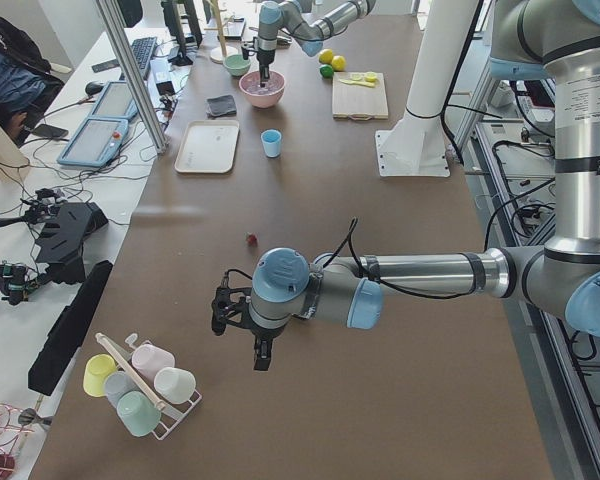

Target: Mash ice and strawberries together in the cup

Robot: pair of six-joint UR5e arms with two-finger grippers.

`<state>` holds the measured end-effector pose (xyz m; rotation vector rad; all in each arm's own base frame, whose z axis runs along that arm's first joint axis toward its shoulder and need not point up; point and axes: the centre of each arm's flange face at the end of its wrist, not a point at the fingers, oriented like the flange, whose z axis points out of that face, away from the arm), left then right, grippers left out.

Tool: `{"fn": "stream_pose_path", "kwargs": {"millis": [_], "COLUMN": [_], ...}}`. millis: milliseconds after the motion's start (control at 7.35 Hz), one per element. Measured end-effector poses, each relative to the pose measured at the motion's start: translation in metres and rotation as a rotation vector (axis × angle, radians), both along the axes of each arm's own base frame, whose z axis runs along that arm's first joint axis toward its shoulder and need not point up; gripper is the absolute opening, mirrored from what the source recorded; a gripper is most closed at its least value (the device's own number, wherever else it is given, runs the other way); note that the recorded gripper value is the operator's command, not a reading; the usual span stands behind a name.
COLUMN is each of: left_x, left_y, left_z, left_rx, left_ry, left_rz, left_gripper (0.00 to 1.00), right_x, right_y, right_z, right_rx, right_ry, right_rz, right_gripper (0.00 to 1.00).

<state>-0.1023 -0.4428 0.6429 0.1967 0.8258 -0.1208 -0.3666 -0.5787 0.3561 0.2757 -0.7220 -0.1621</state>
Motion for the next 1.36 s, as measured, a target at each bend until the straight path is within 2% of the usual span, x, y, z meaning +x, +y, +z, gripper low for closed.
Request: {"fn": "stream_pose_path", "kwargs": {"millis": [408, 816, 952, 1089, 1361], "left_x": [0.0, 0.0, 0.0, 0.0, 0.0], "left_y": [0.0, 0.0, 0.0, 0.0, -0.002], "left_z": [0.0, 0.0, 0.0, 0.001, 0.001], "left_rx": [0.0, 0.0, -0.001, -0.001, -0.001], "left_ry": [0.0, 0.0, 0.0, 0.0, 0.0], "left_rz": [0.0, 0.0, 0.0, 0.0, 0.0], "left_gripper": [0.98, 0.98, 0.98, 0.98, 0.98], "right_x": [-0.005, -0.012, -0.012, -0.012, -0.015], "right_y": [0.001, 0.005, 0.006, 0.008, 0.011], "right_z": [0.011, 0.021, 0.025, 0.028, 0.028], "right_rx": [-0.013, -0.026, -0.03, -0.033, -0.033], "right_ry": [0.004, 0.016, 0.019, 0.022, 0.023], "right_rz": [-0.013, -0.018, -0.017, -0.018, -0.022], "right_gripper": [0.58, 0.55, 0.48, 0.31, 0.31]}}
